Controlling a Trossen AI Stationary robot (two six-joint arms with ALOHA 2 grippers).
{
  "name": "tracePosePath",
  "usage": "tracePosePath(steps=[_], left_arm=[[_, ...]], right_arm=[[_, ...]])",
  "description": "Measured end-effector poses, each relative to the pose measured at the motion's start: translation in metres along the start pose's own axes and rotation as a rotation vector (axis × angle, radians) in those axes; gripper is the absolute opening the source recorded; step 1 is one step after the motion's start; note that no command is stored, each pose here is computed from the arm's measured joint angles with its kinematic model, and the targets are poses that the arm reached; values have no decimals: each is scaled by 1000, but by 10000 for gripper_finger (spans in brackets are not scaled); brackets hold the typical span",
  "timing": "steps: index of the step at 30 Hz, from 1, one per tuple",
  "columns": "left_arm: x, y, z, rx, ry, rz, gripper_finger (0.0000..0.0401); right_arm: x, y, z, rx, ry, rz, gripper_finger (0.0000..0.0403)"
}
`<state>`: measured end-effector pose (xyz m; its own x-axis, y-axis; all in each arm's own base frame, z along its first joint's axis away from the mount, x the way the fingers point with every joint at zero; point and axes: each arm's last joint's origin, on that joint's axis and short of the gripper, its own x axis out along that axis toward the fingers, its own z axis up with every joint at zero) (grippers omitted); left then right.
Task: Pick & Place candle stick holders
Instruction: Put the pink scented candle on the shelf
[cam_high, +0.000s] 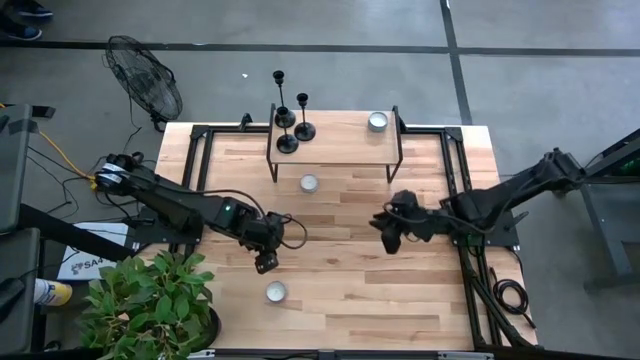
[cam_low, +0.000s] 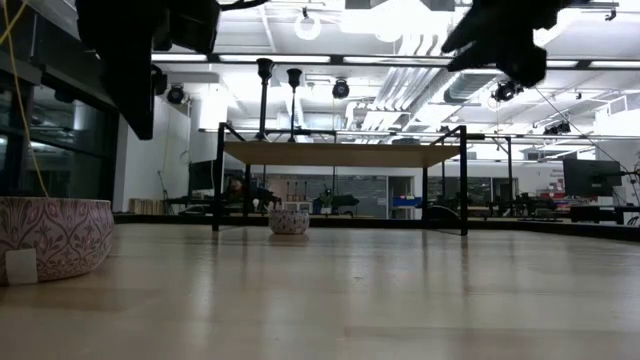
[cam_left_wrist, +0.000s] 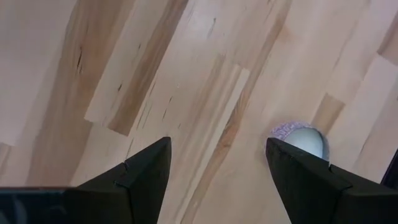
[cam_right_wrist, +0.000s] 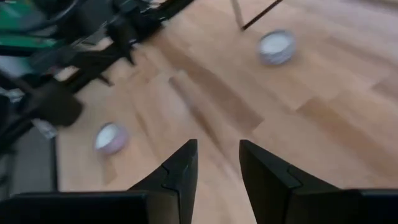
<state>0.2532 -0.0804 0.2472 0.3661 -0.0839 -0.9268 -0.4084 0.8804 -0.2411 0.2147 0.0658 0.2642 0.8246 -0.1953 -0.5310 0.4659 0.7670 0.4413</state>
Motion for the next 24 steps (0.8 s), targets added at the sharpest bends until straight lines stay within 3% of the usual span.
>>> tracePosePath(steps=[5,17,24], left_arm=[[0,-8,-9,5,20,-6,257],[7,-30,-34,-152,92,-5,257],[31,-36,-36,-357,191,22,257]], right_arm=[[-1,-8,-25,35,1,122,114],[-5,-16,-40,7,55,157,114],[-5,-15,-40,-9,82,181,114]])
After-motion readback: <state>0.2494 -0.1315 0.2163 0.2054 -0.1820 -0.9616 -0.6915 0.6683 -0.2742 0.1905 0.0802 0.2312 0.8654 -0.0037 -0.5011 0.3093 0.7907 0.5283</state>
